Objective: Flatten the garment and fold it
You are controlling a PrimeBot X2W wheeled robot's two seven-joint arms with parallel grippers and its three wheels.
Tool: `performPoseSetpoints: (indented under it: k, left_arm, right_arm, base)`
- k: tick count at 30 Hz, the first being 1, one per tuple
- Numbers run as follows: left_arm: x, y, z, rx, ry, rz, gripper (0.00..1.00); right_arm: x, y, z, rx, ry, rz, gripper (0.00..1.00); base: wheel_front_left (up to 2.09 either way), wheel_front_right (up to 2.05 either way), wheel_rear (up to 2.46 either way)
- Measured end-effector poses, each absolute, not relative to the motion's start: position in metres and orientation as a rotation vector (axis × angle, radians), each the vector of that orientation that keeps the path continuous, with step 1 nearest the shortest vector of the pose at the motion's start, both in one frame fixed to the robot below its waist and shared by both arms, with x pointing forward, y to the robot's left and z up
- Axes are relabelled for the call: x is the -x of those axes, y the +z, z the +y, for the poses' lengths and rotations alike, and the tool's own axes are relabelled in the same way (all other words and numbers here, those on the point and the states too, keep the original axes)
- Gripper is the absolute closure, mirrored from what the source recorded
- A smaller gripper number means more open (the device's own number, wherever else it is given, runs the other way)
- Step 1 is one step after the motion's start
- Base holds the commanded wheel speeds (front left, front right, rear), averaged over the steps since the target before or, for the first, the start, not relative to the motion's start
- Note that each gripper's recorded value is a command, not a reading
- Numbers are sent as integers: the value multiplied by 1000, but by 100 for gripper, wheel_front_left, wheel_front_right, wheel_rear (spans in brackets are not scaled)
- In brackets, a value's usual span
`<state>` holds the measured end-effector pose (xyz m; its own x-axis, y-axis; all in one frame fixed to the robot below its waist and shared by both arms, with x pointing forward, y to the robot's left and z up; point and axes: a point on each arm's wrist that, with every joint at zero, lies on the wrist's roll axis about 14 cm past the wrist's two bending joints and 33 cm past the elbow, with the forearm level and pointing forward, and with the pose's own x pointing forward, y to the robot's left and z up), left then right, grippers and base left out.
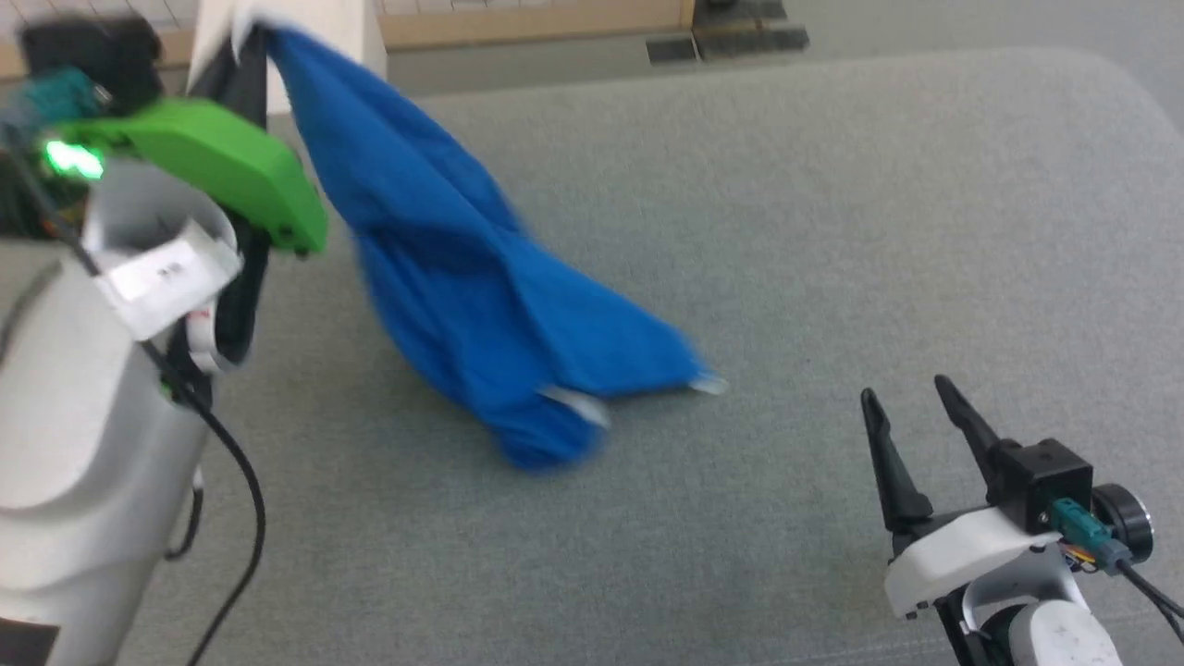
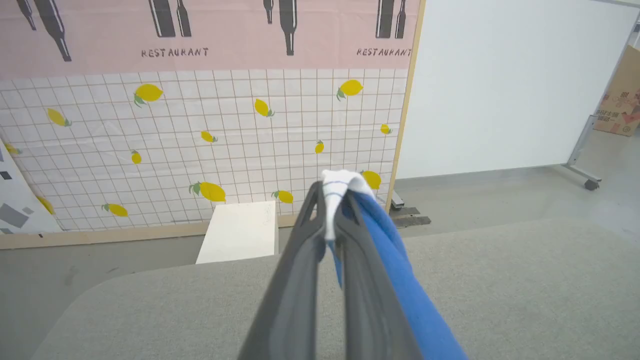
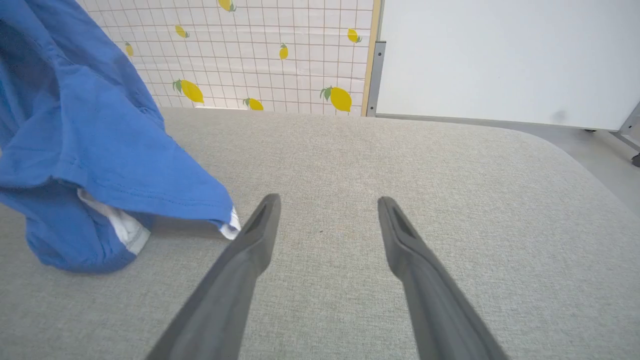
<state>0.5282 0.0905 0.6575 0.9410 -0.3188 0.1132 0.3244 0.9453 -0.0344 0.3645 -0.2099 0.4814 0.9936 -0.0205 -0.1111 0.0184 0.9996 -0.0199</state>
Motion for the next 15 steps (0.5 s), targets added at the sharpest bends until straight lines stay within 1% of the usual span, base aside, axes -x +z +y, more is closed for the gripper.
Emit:
performPoseSetpoints:
  k: [4, 7, 10, 13, 15]
  left_arm:
    - [-507, 729, 75, 51, -379, -305, 100]
    - [-495, 744, 43, 73, -465, -340, 100]
    - [-483, 712, -7, 70, -600, -222, 100]
    - [-464, 650, -52, 65, -716, -20, 100]
    - [-441, 600, -78, 76, -796, 130, 100]
  right_arm:
    - [-361, 490, -209, 12, -17, 85, 0]
    - [-359, 491, -213, 3, -31, 82, 0]
    - [-356, 488, -218, -3, -48, 90, 0]
    - [-354, 483, -224, -9, -67, 104, 0]
    - [-354, 481, -229, -9, -82, 107, 0]
  base:
    - [0, 0, 0]
    - [0, 0, 0]
    - [0, 0, 0]
    - [0, 0, 0]
    - [0, 0, 0]
